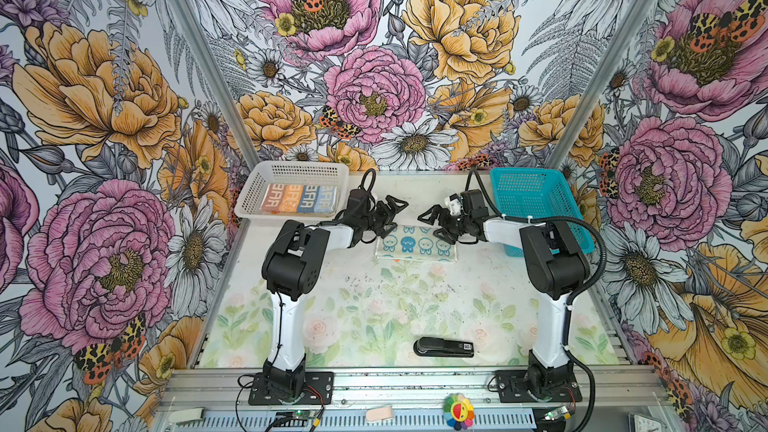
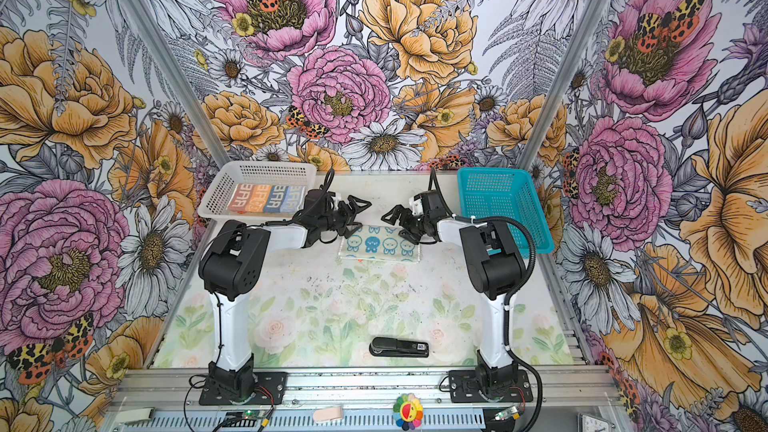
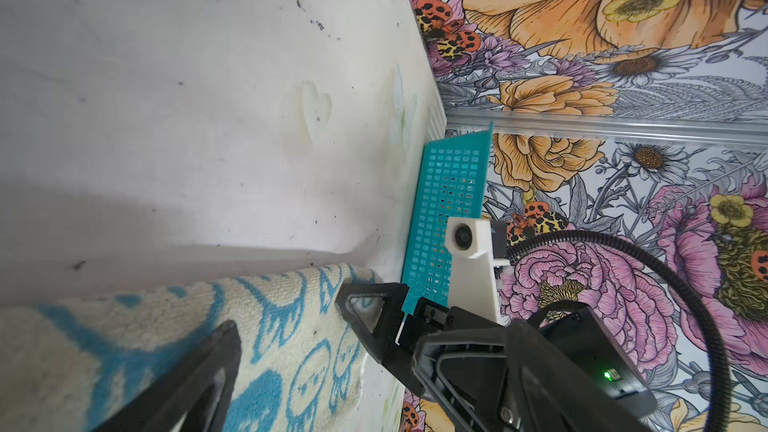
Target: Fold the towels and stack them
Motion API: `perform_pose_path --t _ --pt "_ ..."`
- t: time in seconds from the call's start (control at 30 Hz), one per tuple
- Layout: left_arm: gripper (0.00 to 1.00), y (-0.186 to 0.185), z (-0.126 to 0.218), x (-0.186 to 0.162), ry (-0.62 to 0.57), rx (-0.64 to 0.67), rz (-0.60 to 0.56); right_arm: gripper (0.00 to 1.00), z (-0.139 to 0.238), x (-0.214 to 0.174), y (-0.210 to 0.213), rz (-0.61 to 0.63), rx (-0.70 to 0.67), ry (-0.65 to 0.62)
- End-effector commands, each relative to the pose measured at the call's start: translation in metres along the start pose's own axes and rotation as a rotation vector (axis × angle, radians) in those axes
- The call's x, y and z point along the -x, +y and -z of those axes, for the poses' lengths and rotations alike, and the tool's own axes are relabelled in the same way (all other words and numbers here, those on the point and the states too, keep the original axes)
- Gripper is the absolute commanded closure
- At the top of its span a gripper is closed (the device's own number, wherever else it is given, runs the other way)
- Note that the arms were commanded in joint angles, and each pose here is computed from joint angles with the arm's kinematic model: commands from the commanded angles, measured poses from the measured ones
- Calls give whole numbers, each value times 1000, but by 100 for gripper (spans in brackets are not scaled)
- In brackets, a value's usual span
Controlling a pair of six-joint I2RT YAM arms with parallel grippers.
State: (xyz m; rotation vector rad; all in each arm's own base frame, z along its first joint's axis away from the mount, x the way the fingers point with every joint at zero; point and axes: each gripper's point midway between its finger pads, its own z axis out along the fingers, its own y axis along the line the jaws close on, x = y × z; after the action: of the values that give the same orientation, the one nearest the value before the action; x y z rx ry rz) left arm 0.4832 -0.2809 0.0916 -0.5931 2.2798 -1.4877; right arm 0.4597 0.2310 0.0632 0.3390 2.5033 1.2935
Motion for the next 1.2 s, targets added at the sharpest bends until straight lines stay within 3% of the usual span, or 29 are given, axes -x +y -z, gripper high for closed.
perform_pose_path --t 0.0,0.27,0.5,0.63,0.87,1.17 --pt "1 16 -4 -1 18 37 -54 1 -1 8 -11 26 0 -11" --pt "1 66 4 -9 22 149 -44 1 18 8 -47 -8 -37 -20" --pt "1 79 14 -8 18 217 -79 1 41 8 -72 -29 -70 -38" --pt "1 70 22 3 23 299 -180 1 53 12 -70 -10 -76 -51" --pt "1 10 56 31 -16 432 -427 1 84 27 -22 77 -22 -122" --pt "1 33 69 -10 138 467 -422 1 104 -1 -18 93 -56 -110"
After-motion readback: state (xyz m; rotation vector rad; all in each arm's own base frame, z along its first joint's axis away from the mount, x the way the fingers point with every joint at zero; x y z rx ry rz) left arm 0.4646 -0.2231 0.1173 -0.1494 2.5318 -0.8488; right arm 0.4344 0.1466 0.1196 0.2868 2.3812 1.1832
